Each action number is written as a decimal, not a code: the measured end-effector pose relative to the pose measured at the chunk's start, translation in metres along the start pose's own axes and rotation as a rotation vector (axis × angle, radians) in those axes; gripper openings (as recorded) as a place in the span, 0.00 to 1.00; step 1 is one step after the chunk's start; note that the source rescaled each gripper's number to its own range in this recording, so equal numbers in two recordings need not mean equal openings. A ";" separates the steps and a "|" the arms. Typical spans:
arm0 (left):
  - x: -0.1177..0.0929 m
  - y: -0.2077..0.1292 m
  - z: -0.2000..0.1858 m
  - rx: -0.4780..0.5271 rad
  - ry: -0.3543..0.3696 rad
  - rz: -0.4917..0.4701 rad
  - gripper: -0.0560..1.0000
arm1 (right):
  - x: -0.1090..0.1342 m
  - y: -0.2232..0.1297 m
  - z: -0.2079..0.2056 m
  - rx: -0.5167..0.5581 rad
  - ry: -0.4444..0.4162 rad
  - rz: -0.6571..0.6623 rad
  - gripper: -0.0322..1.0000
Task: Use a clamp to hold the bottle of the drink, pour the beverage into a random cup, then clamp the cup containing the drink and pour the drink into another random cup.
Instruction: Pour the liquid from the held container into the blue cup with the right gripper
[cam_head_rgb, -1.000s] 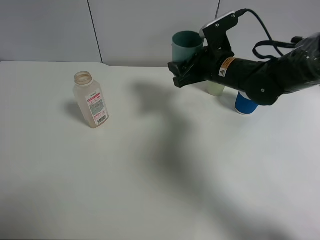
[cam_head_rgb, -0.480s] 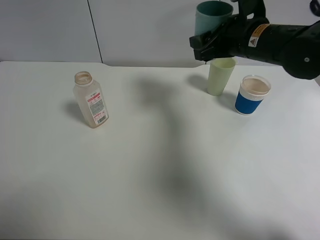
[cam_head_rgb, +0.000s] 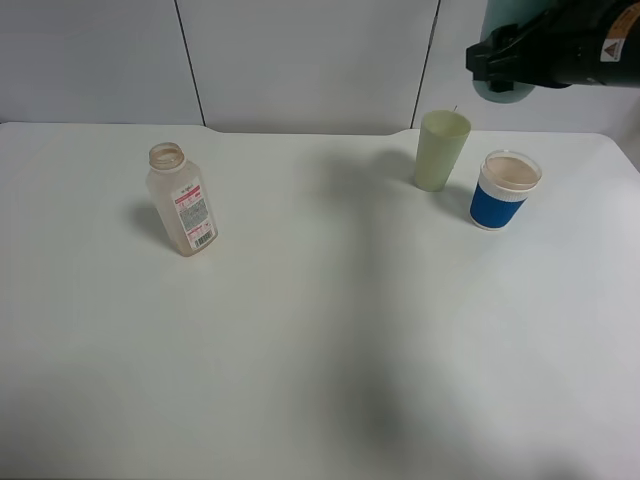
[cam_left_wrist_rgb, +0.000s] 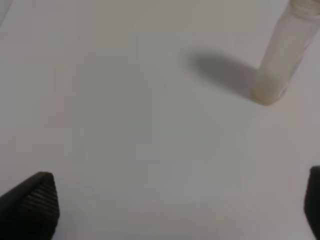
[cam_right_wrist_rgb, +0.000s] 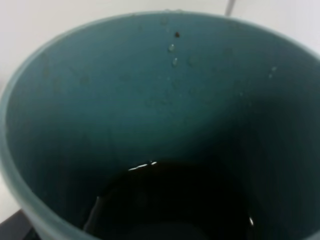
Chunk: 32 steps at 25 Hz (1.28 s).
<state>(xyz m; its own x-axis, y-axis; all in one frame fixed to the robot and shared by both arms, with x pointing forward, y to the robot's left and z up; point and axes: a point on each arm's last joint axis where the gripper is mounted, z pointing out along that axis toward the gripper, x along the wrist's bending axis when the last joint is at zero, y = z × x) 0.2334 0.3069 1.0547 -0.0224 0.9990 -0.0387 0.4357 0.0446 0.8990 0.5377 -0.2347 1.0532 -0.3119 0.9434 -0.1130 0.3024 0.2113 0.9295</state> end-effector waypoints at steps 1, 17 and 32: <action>0.000 0.000 0.000 0.000 0.000 0.000 1.00 | -0.002 -0.001 -0.001 0.012 -0.006 -0.009 0.03; 0.000 0.000 0.000 0.000 0.000 0.000 1.00 | -0.022 -0.012 -0.007 0.132 -0.115 -0.070 0.03; 0.000 0.000 0.000 0.000 0.000 0.000 1.00 | -0.056 -0.030 -0.033 0.153 -0.255 0.041 0.03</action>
<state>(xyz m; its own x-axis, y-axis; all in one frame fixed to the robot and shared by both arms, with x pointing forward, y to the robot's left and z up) 0.2334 0.3069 1.0547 -0.0224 0.9990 -0.0387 0.4357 0.0446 0.8990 0.5161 -0.3018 1.0436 -0.0666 0.9816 -0.1791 0.4479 0.1898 0.8737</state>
